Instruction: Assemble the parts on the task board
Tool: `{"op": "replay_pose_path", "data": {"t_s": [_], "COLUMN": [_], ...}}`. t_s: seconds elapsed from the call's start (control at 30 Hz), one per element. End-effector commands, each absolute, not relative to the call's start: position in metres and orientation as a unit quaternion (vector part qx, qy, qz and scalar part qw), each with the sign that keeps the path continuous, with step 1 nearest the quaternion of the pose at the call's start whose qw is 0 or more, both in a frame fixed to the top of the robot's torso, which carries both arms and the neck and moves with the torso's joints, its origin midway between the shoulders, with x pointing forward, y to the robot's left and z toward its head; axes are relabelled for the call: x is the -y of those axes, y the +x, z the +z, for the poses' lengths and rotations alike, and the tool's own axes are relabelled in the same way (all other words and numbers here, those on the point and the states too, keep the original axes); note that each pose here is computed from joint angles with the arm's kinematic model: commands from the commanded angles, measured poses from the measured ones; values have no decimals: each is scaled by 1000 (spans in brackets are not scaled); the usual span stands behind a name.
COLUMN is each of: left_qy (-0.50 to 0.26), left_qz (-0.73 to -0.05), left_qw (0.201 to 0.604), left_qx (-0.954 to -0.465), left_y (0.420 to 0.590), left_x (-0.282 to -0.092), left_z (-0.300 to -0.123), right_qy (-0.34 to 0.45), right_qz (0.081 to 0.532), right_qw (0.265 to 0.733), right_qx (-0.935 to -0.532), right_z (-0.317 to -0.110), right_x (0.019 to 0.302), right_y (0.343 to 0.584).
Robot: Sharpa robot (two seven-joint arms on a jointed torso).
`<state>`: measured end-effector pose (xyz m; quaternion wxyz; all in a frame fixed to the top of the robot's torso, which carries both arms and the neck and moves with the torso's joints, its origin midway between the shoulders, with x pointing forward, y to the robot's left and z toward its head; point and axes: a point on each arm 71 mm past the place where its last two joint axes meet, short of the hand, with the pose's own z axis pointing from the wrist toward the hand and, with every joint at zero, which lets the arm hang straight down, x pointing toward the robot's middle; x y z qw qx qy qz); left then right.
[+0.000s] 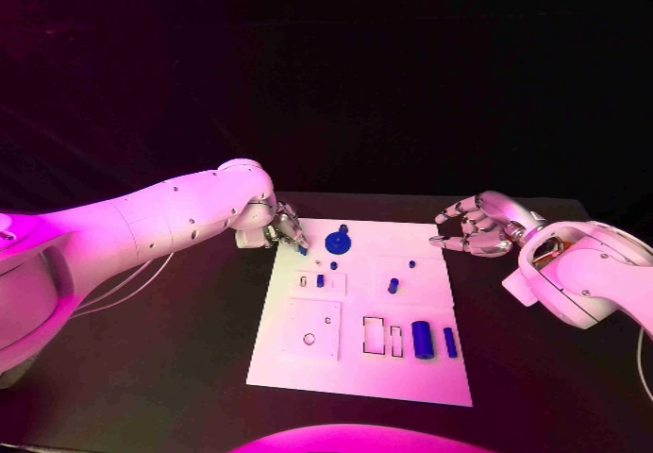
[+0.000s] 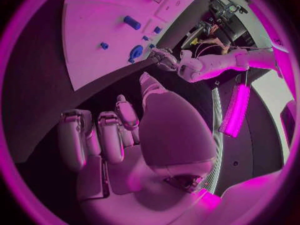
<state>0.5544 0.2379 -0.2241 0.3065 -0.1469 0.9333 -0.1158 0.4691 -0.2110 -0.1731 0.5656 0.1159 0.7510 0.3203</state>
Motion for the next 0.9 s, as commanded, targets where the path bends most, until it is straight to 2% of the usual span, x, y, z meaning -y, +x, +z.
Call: {"op": "replay_pose_path", "data": {"t_s": [0.03, 0.53, 0.9], "left_qy": [-164, -156, -118], "left_qz": [-152, -187, -166], "left_qw": [297, 316, 357], "left_qx": [-928, -917, -912], "left_y": [549, 517, 504], "left_x": [-234, -234, -228], "left_z": [-222, -209, -215], "right_qy": [110, 113, 113], "right_qz": [324, 323, 324], "right_qw": [567, 567, 568], "right_qx": [-750, -749, -749], "right_z": [-173, -173, -172], "right_x": [211, 214, 214], "right_y": [469, 468, 468]}}
